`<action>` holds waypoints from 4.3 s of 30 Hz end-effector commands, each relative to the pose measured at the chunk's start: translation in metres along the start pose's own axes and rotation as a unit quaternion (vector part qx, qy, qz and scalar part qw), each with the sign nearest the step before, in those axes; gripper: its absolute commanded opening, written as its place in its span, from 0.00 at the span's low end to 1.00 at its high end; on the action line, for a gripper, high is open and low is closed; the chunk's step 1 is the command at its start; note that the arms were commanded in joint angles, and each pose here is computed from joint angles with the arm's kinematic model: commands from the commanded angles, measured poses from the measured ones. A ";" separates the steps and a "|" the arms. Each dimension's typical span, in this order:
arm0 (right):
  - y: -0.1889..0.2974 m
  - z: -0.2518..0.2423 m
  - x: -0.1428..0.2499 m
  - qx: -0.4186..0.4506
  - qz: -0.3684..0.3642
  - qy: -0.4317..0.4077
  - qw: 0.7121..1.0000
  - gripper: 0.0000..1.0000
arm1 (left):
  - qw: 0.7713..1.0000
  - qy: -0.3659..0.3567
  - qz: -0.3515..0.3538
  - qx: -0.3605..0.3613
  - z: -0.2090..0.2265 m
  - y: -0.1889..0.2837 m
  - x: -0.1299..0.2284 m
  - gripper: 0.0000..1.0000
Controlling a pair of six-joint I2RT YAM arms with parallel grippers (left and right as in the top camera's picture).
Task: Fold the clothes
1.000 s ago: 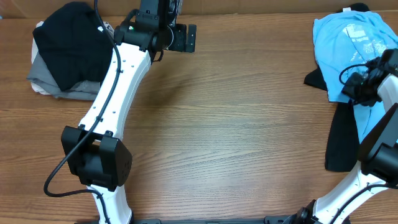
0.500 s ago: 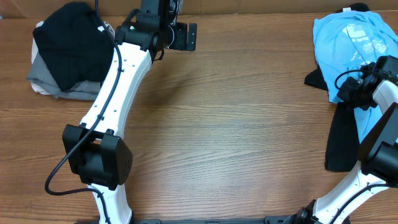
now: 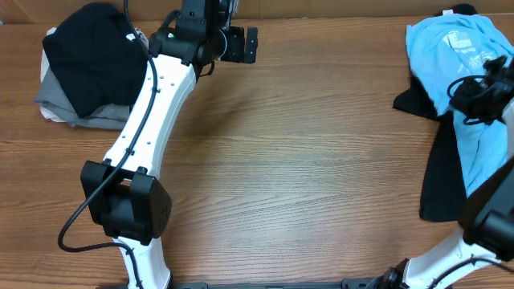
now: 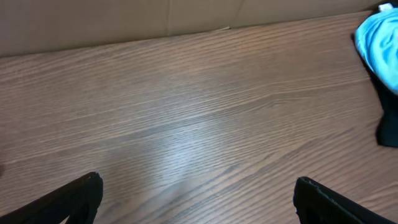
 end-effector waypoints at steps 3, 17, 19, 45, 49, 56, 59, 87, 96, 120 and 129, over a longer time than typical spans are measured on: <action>0.065 0.049 -0.012 -0.066 -0.044 0.060 0.995 0.04 | 0.999 0.016 -0.033 -0.009 0.019 0.029 -0.027 0.96; 0.084 0.274 0.112 -0.212 0.091 0.306 0.924 0.04 | 0.983 0.141 0.017 -0.120 0.142 0.092 -0.011 0.77; 0.091 0.308 0.151 -0.237 0.113 0.345 0.901 0.04 | 0.979 0.154 0.025 -0.130 0.155 0.098 -0.006 0.77; 0.133 0.296 0.165 -0.182 0.110 0.278 0.937 0.84 | 0.995 -0.038 0.074 -0.051 0.069 0.060 -0.006 0.80; 0.118 0.255 0.118 -0.145 0.089 0.212 0.962 0.84 | 0.989 -0.093 0.110 -0.030 0.028 0.022 0.004 0.81; 0.105 0.211 0.087 -0.110 0.077 0.171 0.976 0.84 | 0.975 -0.130 0.177 0.022 -0.018 -0.067 0.041 0.79; 0.098 0.201 0.085 -0.101 0.085 0.166 0.977 0.84 | 0.972 -0.143 0.183 0.030 -0.029 -0.101 0.054 0.79; 0.065 0.188 0.099 -0.084 0.109 0.165 0.977 0.61 | 0.972 -0.092 0.212 -0.049 -0.006 -0.175 0.088 0.04; 0.060 0.189 0.097 -0.082 0.107 0.166 0.977 0.39 | 0.988 -0.007 0.106 -0.115 0.045 -0.082 -0.003 0.05; -0.031 0.143 0.158 0.056 0.321 0.173 0.929 0.55 | 0.959 0.251 0.125 -0.048 0.134 0.029 -0.009 0.69; 0.018 0.135 0.194 0.032 0.257 0.145 0.955 0.54 | 0.973 0.190 0.084 -0.100 0.090 0.128 -0.019 0.68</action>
Point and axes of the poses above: each gripper's point midway between its finger pads, its own y axis back along the fingers, its own z axis along the line the jaws close on, x = y × z, the point moved 10 cm from there along y, back along the fingers, and after that the axes turned 2 degrees about -y, right-handed, at the moved point
